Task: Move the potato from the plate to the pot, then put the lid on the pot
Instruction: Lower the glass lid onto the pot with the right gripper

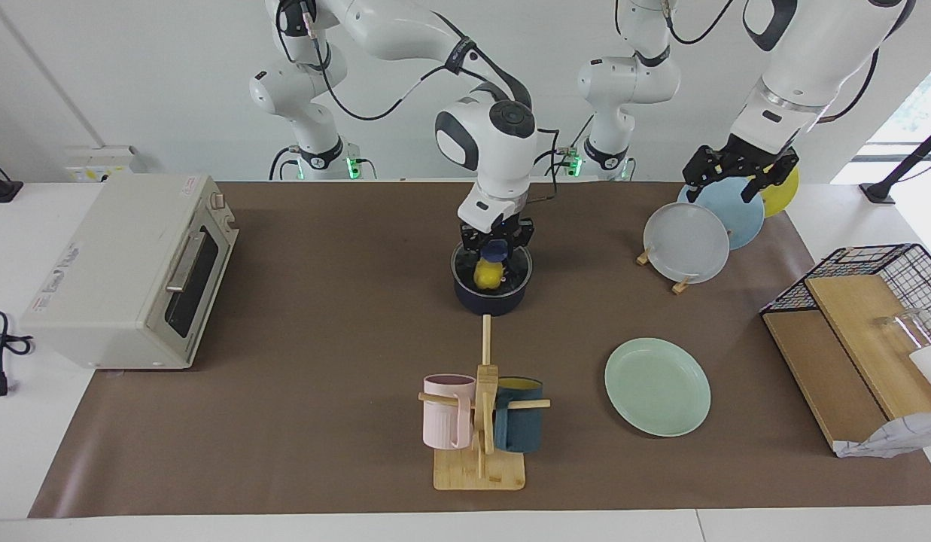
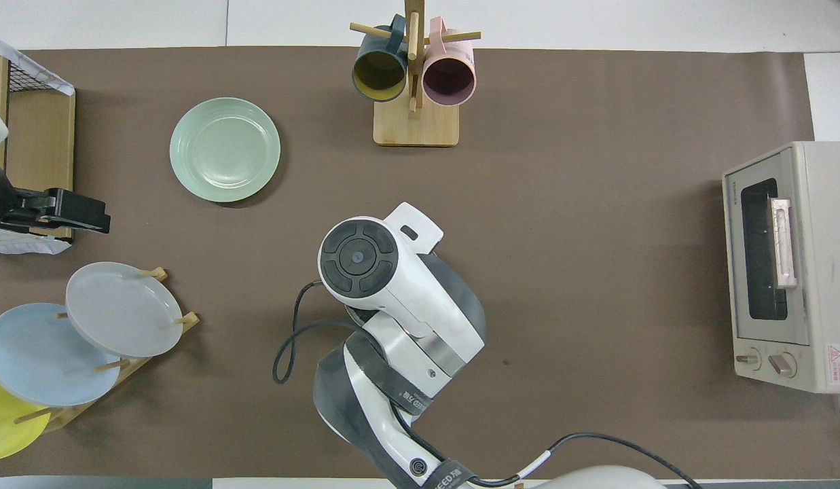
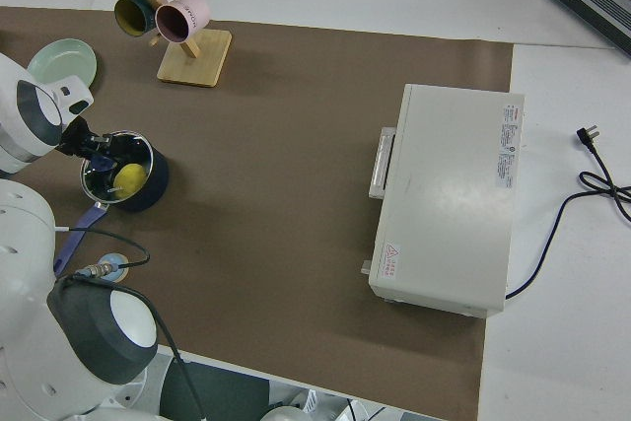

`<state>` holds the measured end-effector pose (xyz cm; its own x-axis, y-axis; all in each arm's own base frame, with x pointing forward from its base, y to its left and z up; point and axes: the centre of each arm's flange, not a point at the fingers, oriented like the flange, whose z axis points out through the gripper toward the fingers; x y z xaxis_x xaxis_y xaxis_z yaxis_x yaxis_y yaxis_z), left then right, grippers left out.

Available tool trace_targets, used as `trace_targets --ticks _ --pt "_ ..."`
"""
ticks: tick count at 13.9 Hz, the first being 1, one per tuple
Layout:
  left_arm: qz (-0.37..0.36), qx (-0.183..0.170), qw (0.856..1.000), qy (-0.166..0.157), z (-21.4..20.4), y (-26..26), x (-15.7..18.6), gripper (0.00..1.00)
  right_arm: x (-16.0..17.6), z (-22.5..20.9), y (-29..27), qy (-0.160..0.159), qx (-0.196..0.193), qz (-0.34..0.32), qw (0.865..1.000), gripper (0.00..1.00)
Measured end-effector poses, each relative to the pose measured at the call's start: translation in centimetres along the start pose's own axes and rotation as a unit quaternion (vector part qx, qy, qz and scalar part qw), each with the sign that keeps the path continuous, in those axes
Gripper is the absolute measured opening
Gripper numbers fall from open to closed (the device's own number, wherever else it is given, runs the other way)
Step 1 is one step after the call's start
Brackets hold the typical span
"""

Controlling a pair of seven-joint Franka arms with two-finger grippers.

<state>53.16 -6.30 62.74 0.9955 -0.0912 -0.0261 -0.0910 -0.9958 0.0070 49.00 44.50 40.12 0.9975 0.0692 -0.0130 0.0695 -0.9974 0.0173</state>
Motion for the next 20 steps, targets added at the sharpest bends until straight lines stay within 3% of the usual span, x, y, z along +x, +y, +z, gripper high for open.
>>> trace_targets --ticks 5,8,9,16,20 --pt "0.001 0.0 1.0 0.001 0.0 -0.1 0.0 1.0 0.0 0.0 0.0 0.002 0.002 0.0 1.0 0.66" --pt "0.0 0.0 1.0 0.002 0.0 -0.1 0.1 1.0 0.2 -0.2 0.0 0.008 0.006 0.001 1.0 0.95" --pt "0.0 0.0 1.0 0.002 0.0 -0.1 0.1 1.0 0.5 -0.6 0.3 0.011 0.007 0.004 1.0 1.0" --pt "0.0 0.0 1.0 0.002 0.0 -0.1 0.1 1.0 2.6 -7.8 8.6 -0.005 -0.002 0.036 0.999 1.0" --pt "0.0 0.0 1.0 0.002 0.0 -0.1 0.1 1.0 6.5 -11.7 19.0 -0.01 0.0 0.04 0.999 1.0"
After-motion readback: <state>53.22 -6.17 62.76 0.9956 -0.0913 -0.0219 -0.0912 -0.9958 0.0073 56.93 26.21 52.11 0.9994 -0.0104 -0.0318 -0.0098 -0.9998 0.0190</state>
